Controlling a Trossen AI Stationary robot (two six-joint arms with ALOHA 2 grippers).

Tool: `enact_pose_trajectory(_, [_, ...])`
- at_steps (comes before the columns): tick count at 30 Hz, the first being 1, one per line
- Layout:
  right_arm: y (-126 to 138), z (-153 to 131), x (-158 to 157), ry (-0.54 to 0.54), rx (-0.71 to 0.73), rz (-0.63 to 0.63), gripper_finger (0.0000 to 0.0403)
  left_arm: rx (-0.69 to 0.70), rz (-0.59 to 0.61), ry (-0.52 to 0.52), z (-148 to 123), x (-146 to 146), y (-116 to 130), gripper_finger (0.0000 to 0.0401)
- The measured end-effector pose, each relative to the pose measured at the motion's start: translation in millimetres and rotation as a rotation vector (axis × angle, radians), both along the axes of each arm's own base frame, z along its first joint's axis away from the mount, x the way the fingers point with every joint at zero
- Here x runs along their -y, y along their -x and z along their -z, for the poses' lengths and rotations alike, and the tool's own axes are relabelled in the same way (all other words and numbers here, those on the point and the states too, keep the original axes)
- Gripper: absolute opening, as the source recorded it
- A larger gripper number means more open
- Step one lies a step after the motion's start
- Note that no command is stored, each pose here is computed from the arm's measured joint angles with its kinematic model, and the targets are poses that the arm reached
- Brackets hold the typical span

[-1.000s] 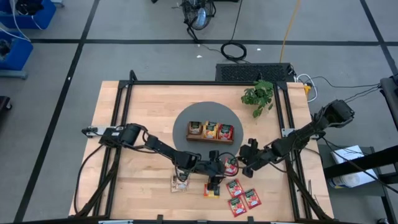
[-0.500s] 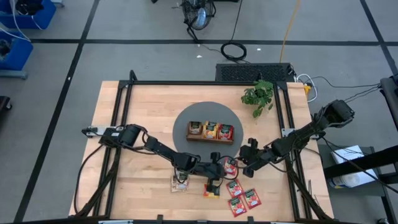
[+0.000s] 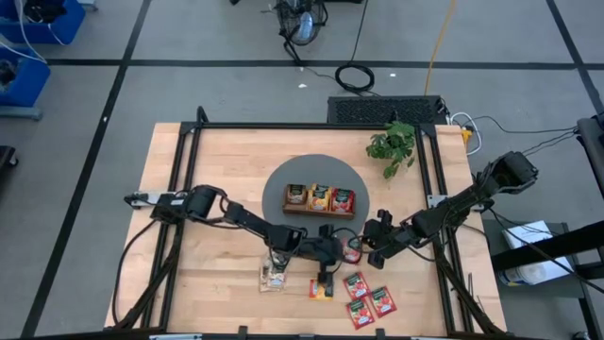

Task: Pick & Place Tea
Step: Put the red tea bag into the right compartment of the wooden organizer

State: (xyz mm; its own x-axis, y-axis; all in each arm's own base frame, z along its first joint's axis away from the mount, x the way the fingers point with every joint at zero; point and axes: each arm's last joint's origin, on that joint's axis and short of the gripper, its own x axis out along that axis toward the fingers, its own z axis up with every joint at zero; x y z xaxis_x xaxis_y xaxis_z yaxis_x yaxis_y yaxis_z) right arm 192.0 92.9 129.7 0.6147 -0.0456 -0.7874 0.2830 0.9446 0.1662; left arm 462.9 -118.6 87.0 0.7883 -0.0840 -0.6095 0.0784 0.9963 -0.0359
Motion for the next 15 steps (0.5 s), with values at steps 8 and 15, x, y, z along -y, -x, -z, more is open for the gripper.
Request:
enact_pose_trajectory(8, [2.0, 3.0, 1.1, 0.031, 0.000, -0.040, 0.0075, -0.019, -0.005, -0.005, 2.1, -1.5, 0.8, 0.0004])
enact_pose_trajectory(15, [-0.9, -4.0, 7.5, -0.043, 0.024, 0.001, 0.0122, -0.040, -0.019, 0.005, 7.7, -2.1, 1.4, 0.0006])
